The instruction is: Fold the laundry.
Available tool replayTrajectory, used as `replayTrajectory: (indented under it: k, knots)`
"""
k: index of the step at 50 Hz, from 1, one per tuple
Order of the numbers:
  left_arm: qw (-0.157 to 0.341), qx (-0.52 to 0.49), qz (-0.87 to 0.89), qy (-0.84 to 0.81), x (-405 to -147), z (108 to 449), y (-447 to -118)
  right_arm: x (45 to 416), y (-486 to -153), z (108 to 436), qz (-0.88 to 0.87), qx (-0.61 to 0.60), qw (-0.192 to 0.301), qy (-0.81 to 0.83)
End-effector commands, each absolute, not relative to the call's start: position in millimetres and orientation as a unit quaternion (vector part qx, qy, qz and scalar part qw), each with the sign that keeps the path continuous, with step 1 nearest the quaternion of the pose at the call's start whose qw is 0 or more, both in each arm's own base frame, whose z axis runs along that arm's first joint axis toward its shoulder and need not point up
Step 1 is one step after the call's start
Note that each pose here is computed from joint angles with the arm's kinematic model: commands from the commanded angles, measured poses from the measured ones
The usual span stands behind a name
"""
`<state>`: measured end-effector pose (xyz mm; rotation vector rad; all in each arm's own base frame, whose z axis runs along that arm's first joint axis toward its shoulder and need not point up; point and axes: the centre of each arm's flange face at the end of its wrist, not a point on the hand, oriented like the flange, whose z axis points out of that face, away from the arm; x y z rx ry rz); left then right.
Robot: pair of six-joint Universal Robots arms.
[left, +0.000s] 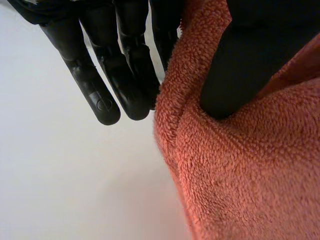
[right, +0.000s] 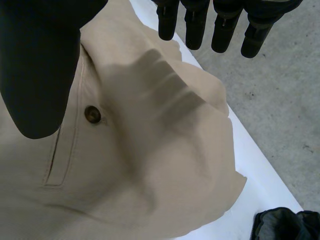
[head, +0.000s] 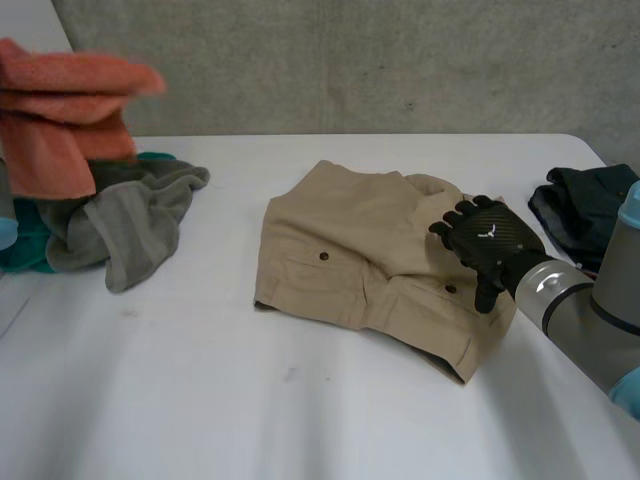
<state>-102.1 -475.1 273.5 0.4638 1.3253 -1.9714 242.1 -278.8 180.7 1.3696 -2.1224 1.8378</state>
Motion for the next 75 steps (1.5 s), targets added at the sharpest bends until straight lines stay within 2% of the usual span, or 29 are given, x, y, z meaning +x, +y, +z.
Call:
replayTrajectory:
  k: [1,8,11,14,18,19,22,23,27,31,36,37,41,52,58,62,67,72,75]
  knots:
    - [0.296,0.269,-0.720,0.567,-129,221,-476,242,-278,179,0.586,0.439,0.008,-0.681]
    - [0.262,0.299,-0.705,0.587,-153,201,-455,241,-279,182,0.589,0.438,0.009,-0.680]
    - [0.251,0.305,-0.709,0.584,-164,210,-441,241,-280,186,0.591,0.434,0.011,-0.679]
    - [0.225,0.321,-0.709,0.586,-183,216,-413,240,-279,191,0.594,0.433,0.013,-0.677]
    - [0.179,0.348,-0.709,0.587,-214,218,-367,228,-276,206,0.583,0.426,0.020,-0.692]
    - [0.152,0.363,-0.709,0.585,-229,216,-344,222,-274,209,0.567,0.421,0.019,-0.707]
    - [0.102,0.390,-0.705,0.583,-253,208,-312,214,-271,211,0.540,0.416,0.013,-0.732]
    - [0.069,0.409,-0.704,0.577,-267,205,-294,211,-267,210,0.523,0.412,0.007,-0.746]
    - [-0.003,0.454,-0.693,0.560,-294,194,-263,208,-256,203,0.486,0.403,-0.013,-0.775]
    - [-0.048,0.491,-0.661,0.565,-313,162,-260,206,-243,187,0.461,0.394,-0.030,-0.795]
    - [-0.058,0.502,-0.639,0.580,-324,143,-275,205,-233,164,0.474,0.373,-0.038,-0.797]
    - [-0.063,0.512,-0.611,0.600,-329,126,-285,206,-229,156,0.485,0.362,-0.045,-0.795]
    - [-0.069,0.523,-0.568,0.632,-330,109,-291,212,-223,147,0.500,0.353,-0.059,-0.789]
    - [-0.058,0.507,-0.588,0.628,-333,117,-314,220,-228,144,0.551,0.344,-0.045,-0.759]
    - [-0.044,0.497,-0.612,0.613,-340,118,-313,230,-228,134,0.550,0.357,-0.052,-0.753]
    - [-0.021,0.483,-0.625,0.612,-344,128,-309,231,-238,140,0.561,0.350,-0.036,-0.749]
    - [0.003,0.461,-0.651,0.604,-341,164,-302,229,-255,154,0.583,0.337,-0.014,-0.739]
    - [0.002,0.445,-0.675,0.588,-336,200,-289,231,-266,174,0.602,0.328,-0.009,-0.728]
    - [-0.009,0.440,-0.681,0.585,-337,209,-281,230,-261,189,0.585,0.331,-0.012,-0.740]
